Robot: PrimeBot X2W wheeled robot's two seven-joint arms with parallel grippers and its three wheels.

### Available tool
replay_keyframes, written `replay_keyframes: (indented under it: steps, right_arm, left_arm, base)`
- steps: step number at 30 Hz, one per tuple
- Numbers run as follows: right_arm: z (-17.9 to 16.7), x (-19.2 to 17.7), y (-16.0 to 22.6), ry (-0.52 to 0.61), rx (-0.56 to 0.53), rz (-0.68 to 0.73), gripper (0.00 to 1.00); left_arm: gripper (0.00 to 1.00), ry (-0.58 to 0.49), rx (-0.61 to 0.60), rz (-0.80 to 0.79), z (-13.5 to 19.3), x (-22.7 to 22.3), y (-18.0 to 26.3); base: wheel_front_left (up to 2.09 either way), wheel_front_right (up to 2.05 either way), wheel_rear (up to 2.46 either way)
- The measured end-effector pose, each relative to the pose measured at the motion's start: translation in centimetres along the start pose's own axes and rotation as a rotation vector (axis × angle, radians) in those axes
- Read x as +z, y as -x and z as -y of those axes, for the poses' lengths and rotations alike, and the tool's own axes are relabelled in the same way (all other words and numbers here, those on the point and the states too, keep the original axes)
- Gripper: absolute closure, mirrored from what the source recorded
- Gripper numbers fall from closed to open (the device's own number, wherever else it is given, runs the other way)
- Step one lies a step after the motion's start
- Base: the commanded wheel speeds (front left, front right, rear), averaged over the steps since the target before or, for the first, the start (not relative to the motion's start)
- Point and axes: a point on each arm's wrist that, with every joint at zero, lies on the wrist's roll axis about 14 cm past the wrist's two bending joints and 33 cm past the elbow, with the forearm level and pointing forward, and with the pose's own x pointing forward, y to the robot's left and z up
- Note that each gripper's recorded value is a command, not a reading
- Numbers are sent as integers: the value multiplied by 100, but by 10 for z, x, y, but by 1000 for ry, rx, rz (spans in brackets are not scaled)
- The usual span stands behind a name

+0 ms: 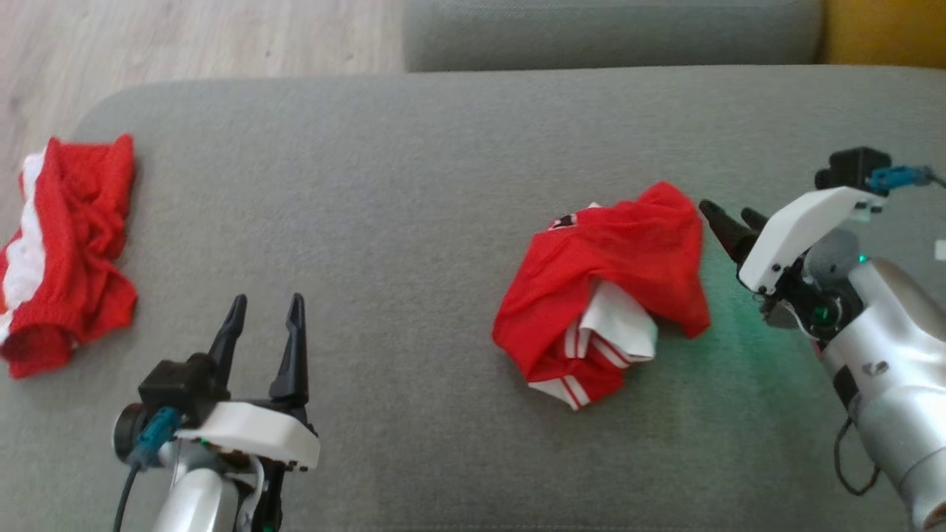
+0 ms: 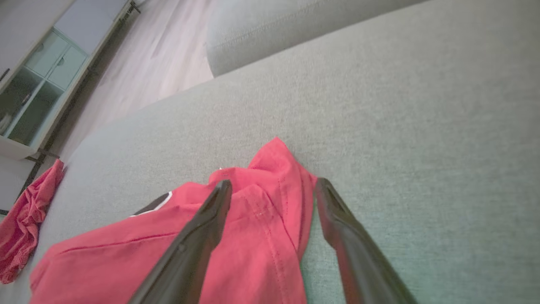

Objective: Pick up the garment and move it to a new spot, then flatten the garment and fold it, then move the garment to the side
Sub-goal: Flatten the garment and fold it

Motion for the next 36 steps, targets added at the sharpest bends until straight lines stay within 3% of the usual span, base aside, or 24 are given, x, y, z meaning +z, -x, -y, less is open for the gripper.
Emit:
replay_keyframes:
  steps: [14,15,16,17,18,22,29,33,36]
  right_arm:
    - [-15,-54,-57,-12,-2,-237,1]
    - [-15,-56,-57,-19,-3,-249,13]
    - [-15,-56,-58,-16,-4,-259,35]
    - [-16,-55,-57,-11,-4,-264,76]
    - [-17,-54,-57,-10,-2,-263,100]
    - [-18,-48,-52,16,2,-224,100]
    - [-35,6,-29,81,66,22,100]
    - [-26,45,0,119,66,187,100]
    - [-7,43,22,135,40,222,100]
  left_arm:
    - [0,-5,148,-44,-45,-12,13]
    - [0,-5,152,-46,-46,-13,13]
    - [0,-5,155,-47,-46,-13,14]
    - [0,-4,156,-47,-46,-13,14]
    - [0,-4,155,-45,-46,-13,14]
    - [0,-9,140,-37,-42,-10,12]
    - [0,-1,82,-10,-25,-3,5]
    - [0,1,47,12,-14,4,2]
    - [0,0,20,-2,-5,-1,6]
  base:
    - [0,0,0]
    - [0,0,0]
    - [0,0,0]
    - [0,0,0]
    - [0,0,0]
    - [0,0,0]
    - [0,0,0]
    - [0,0,0]
    - [0,0,0]
